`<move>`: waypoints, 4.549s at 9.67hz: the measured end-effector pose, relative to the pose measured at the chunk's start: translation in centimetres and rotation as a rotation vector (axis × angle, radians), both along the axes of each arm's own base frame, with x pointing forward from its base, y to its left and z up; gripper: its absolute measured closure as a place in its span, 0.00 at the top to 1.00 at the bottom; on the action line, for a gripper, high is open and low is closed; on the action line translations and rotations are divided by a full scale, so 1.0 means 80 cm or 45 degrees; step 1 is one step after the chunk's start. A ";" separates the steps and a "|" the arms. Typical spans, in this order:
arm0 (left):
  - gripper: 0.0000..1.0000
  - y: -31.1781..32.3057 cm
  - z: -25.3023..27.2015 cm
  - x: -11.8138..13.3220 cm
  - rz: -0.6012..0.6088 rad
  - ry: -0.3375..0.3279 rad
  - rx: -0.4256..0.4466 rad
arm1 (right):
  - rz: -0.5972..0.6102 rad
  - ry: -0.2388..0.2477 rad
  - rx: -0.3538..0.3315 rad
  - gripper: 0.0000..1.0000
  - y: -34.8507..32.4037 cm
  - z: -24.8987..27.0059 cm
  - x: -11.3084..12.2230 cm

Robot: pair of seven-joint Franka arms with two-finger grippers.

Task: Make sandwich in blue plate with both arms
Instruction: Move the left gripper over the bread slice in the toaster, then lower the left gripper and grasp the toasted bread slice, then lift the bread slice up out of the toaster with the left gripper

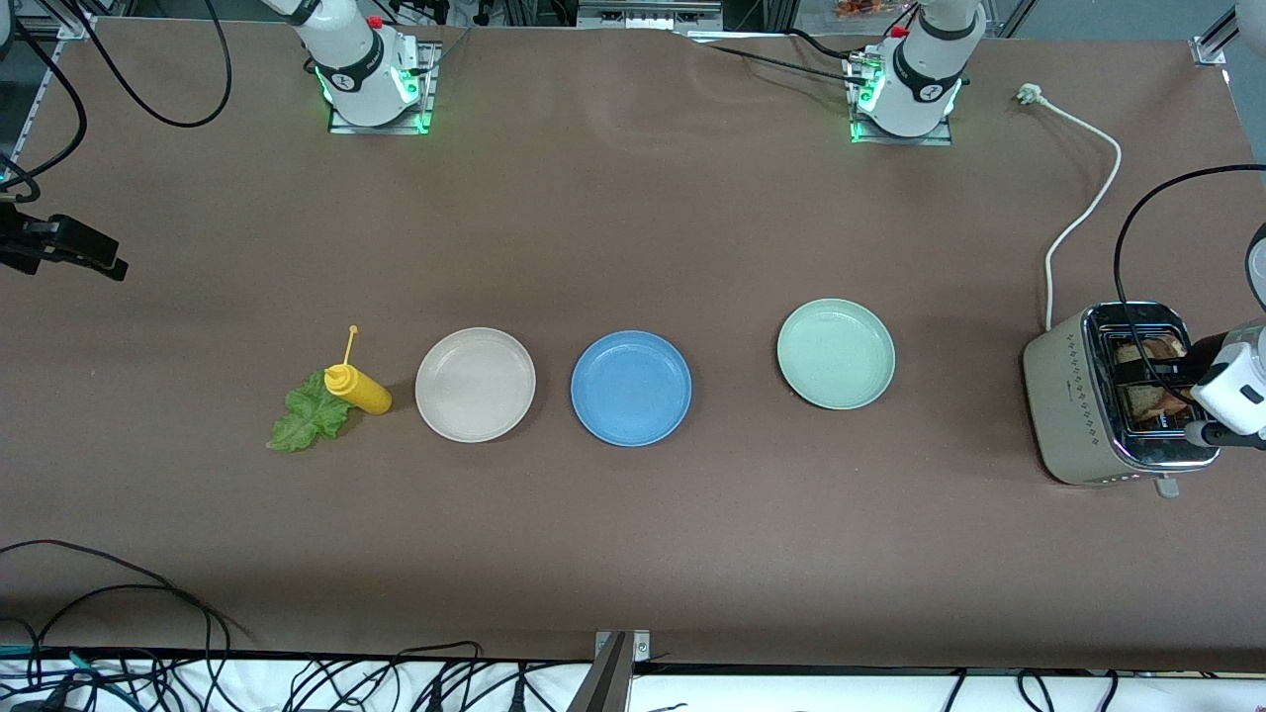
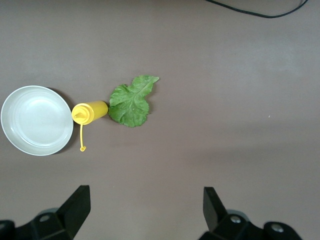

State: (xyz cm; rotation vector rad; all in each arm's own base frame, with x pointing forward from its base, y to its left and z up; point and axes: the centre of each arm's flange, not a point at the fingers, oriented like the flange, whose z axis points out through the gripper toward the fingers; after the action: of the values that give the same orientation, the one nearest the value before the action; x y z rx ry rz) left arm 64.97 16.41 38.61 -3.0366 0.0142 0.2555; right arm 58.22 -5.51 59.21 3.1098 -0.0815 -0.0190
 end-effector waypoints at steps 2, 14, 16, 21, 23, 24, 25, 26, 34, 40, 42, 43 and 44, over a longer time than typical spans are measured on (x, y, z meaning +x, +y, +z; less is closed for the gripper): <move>0.73 0.001 -0.008 0.001 -0.019 0.015 0.026 | 0.001 0.000 0.000 1.00 0.000 0.000 0.000; 0.09 0.002 -0.015 0.004 -0.025 0.020 0.023 | 0.003 0.003 0.000 1.00 0.002 0.000 0.000; 0.09 0.003 -0.006 0.007 -0.024 -0.003 0.029 | 0.003 0.003 0.000 1.00 0.002 0.000 0.000; 0.09 -0.005 0.051 0.005 -0.033 -0.084 0.054 | 0.004 0.004 0.000 1.00 0.002 -0.001 0.000; 0.09 -0.011 0.071 0.003 -0.041 -0.110 0.061 | 0.004 0.004 0.000 1.00 0.002 -0.001 0.000; 0.09 -0.018 0.084 0.002 -0.049 -0.130 0.064 | 0.004 0.004 0.000 1.00 0.002 -0.001 0.000; 0.09 -0.024 0.099 0.000 -0.057 -0.149 0.069 | 0.004 0.004 0.000 1.00 0.002 -0.001 0.000; 0.09 -0.032 0.113 -0.001 -0.068 -0.167 0.071 | 0.003 0.004 0.000 1.00 0.002 -0.001 0.000; 0.09 -0.138 0.147 0.003 -0.199 -0.215 0.014 | 0.003 0.004 0.000 1.00 0.002 -0.001 0.000; 0.09 -0.284 0.153 -0.011 -0.238 -0.186 -0.061 | 0.003 0.004 0.000 1.00 0.001 -0.001 0.000; 0.09 -0.335 0.142 -0.019 -0.246 -0.165 -0.095 | 0.003 0.004 0.000 1.00 0.001 -0.001 0.000; 0.09 -0.365 0.135 -0.023 -0.208 -0.155 -0.116 | 0.003 0.004 0.000 1.00 0.001 0.000 0.000; 0.09 -0.398 0.128 -0.029 -0.181 -0.142 -0.140 | 0.003 0.004 0.000 1.00 0.001 0.000 0.000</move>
State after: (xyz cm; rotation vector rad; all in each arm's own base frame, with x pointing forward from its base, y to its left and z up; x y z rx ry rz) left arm 62.64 -15.42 48.89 -3.1347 0.2428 0.0760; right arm 58.21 -5.40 59.17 3.1098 -0.0780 -0.0239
